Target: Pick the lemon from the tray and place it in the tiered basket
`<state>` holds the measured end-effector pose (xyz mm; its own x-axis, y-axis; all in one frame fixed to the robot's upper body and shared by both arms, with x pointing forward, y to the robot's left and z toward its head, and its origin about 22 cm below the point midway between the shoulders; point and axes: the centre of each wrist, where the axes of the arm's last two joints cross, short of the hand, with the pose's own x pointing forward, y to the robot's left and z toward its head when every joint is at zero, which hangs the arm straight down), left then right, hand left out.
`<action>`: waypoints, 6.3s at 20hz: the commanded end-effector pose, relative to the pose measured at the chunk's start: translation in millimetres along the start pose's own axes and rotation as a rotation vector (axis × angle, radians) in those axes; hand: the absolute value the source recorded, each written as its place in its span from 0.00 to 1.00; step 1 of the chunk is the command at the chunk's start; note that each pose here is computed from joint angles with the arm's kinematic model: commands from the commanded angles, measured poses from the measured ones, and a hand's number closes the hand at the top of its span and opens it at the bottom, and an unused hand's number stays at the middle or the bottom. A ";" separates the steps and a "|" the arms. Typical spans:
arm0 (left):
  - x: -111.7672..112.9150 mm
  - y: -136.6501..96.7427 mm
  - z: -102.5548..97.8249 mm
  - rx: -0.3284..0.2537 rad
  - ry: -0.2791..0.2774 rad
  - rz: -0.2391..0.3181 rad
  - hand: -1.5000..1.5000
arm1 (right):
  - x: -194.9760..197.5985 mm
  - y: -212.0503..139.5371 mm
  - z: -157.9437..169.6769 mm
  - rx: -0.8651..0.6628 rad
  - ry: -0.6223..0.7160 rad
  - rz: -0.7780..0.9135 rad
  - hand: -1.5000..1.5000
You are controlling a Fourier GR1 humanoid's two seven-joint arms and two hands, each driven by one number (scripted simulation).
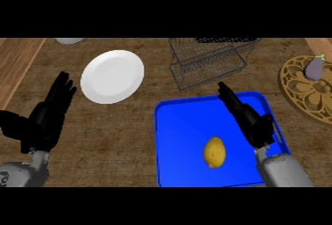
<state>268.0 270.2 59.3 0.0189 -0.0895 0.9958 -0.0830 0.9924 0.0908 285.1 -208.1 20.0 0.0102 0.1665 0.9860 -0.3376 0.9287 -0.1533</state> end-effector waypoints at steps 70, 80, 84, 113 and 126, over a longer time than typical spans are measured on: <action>-23.0 -69.8 6.9 -0.023 -0.117 -0.100 0.50 | 148.6 55.6 126.4 -0.045 0.468 1.032 0.00; -30.8 -83.1 1.0 -0.039 -0.114 -0.075 0.50 | 129.0 77.4 111.9 0.000 0.390 1.152 0.00; -25.1 -71.3 -5.6 -0.023 -0.131 -0.089 0.50 | 118.2 69.3 105.3 -0.059 0.445 1.141 0.00; -18.3 -69.0 -11.9 -0.027 -0.124 -0.092 0.50 | 74.3 75.3 73.9 0.001 0.482 1.027 0.00; -18.0 -74.0 -3.6 -0.015 -0.135 -0.099 0.50 | 32.0 80.8 44.8 0.018 0.495 1.027 0.00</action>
<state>274.5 201.1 35.8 -0.0913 -0.1870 0.9781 -0.0671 0.9811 0.1813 208.5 -157.3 52.2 0.0929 0.9617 0.2579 -0.4151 0.2729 -0.8679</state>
